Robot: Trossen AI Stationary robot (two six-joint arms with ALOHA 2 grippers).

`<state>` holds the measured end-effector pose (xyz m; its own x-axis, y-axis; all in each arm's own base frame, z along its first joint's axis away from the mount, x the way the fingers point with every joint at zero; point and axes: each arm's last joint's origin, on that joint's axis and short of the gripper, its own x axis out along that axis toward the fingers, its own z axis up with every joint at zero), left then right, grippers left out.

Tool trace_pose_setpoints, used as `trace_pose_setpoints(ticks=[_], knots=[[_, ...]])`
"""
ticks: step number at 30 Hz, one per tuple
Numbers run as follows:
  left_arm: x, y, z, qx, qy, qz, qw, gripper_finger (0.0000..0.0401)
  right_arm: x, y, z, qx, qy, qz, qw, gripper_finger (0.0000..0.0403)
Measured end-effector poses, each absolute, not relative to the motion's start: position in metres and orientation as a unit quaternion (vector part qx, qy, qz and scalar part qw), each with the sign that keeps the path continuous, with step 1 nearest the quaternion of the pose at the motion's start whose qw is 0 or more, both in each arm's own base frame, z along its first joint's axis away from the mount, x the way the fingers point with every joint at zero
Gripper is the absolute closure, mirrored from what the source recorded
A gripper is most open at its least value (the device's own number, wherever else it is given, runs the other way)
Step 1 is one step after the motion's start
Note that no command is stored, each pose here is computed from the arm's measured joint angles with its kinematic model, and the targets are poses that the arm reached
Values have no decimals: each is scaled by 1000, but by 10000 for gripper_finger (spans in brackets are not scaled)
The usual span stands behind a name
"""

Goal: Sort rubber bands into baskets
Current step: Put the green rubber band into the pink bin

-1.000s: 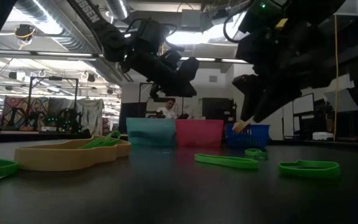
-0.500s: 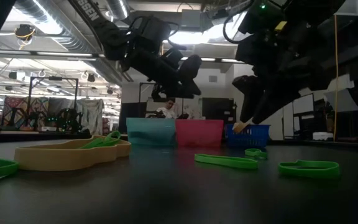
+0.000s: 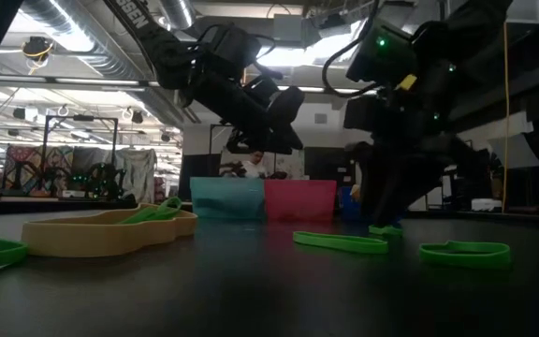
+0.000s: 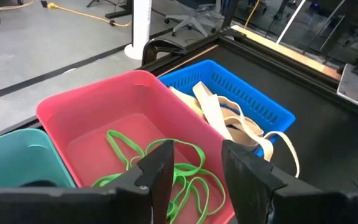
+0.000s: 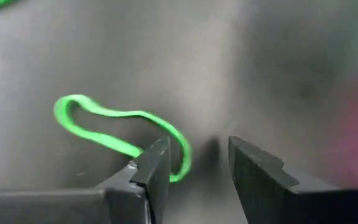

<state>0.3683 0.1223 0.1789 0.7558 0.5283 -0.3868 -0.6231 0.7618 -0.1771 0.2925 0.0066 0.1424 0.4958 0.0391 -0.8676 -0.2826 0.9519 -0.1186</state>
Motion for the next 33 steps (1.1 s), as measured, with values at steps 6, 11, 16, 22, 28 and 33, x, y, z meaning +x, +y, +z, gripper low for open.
trace_pose_setpoints(ticks=[6, 11, 16, 22, 28, 33], knots=[[368, 122, 177, -150, 167, 312, 923, 270, 294, 6, 134, -131, 508, 82, 847, 243], [368, 122, 177, -150, 167, 312, 923, 270, 295, 6, 132, -130, 513, 83, 845, 247], [368, 122, 177, -150, 167, 312, 923, 270, 294, 6, 132, -128, 513, 87, 844, 298], [368, 122, 177, -150, 167, 312, 923, 270, 294, 7, 131, -123, 513, 97, 844, 390], [368, 122, 177, -160, 163, 314, 921, 270, 294, 7, 131, -124, 513, 96, 844, 382], [369, 120, 177, -180, 159, 309, 920, 270, 300, 6, 136, -126, 510, 91, 846, 399]])
